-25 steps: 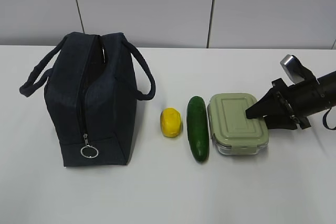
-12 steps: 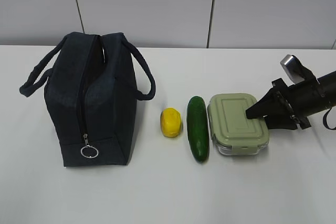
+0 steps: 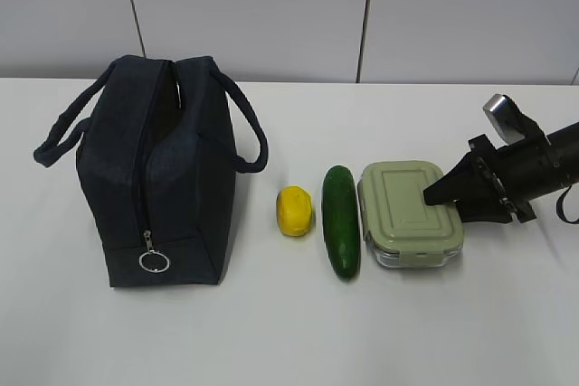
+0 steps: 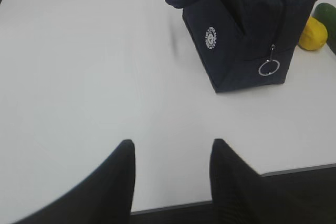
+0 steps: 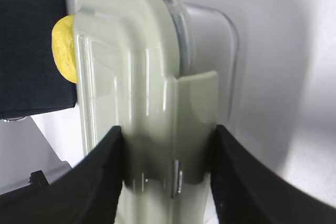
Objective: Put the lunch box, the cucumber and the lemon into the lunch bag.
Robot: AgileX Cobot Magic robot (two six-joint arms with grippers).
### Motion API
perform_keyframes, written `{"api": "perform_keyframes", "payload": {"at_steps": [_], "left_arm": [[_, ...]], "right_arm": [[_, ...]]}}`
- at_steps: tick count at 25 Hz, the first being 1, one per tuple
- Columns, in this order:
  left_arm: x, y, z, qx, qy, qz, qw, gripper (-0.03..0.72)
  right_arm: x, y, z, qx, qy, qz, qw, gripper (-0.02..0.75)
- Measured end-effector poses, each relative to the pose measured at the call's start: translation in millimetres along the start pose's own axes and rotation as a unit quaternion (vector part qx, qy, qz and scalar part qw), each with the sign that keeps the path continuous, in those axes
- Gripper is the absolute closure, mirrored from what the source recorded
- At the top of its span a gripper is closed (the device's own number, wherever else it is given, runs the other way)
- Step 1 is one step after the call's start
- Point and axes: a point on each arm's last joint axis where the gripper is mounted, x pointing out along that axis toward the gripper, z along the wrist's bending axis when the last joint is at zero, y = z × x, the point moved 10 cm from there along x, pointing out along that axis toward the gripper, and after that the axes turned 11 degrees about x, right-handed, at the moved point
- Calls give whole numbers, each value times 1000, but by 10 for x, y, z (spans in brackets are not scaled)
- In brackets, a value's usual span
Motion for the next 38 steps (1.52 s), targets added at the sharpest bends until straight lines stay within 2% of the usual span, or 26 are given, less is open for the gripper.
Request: {"api": "perform_keyframes", "payload": {"at_steps": [8,20,38], "left_arm": [[0,0,0,0,0,0,1000,368],[0,0,0,0,0,0,1000,368],[0,0,0,0,0,0,1000,368]], "right_arm": [[-30,7,15,1,7,0,1000,381],[-187,2,194,0,16,-15,1000,381],[-625,45,779,-27,16,-68,997,381]]}}
